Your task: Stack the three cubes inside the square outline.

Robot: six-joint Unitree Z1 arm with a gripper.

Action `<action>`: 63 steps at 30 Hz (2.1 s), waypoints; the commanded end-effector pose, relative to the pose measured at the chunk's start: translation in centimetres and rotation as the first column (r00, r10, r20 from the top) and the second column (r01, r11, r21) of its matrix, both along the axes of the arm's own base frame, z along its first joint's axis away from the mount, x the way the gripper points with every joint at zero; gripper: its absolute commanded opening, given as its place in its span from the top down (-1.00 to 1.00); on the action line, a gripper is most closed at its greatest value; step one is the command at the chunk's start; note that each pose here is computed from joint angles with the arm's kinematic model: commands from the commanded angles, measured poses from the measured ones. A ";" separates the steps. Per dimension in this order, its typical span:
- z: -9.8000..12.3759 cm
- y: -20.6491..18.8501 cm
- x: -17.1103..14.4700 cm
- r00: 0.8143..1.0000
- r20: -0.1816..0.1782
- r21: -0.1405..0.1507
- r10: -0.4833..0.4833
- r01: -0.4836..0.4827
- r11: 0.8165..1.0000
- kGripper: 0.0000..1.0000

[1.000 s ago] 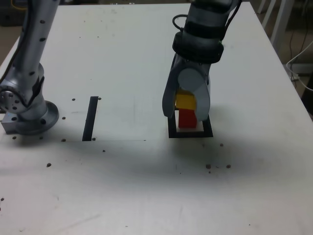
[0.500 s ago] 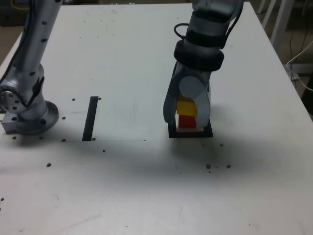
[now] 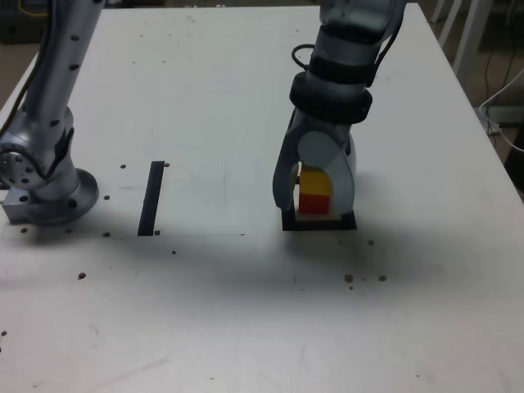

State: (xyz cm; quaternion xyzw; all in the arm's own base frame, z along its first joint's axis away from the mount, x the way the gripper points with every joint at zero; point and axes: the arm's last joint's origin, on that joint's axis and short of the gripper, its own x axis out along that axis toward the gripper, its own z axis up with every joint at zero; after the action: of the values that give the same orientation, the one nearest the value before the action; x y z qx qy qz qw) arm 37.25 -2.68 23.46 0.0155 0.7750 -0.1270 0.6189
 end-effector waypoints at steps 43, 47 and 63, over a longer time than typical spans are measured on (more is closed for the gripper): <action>4.3 23.6 3.5 0.940 0.152 0.168 0.304 -0.328 0.930 -1.00; 3.8 26.1 3.9 0.921 0.170 0.168 0.351 -0.378 0.911 -1.00; 0.7 29.4 5.4 0.890 0.197 0.150 0.412 -0.442 0.884 -1.00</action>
State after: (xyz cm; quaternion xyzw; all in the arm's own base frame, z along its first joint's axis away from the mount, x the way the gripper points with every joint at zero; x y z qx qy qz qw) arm 42.83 26.57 24.65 -0.0777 0.7056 0.0936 0.6981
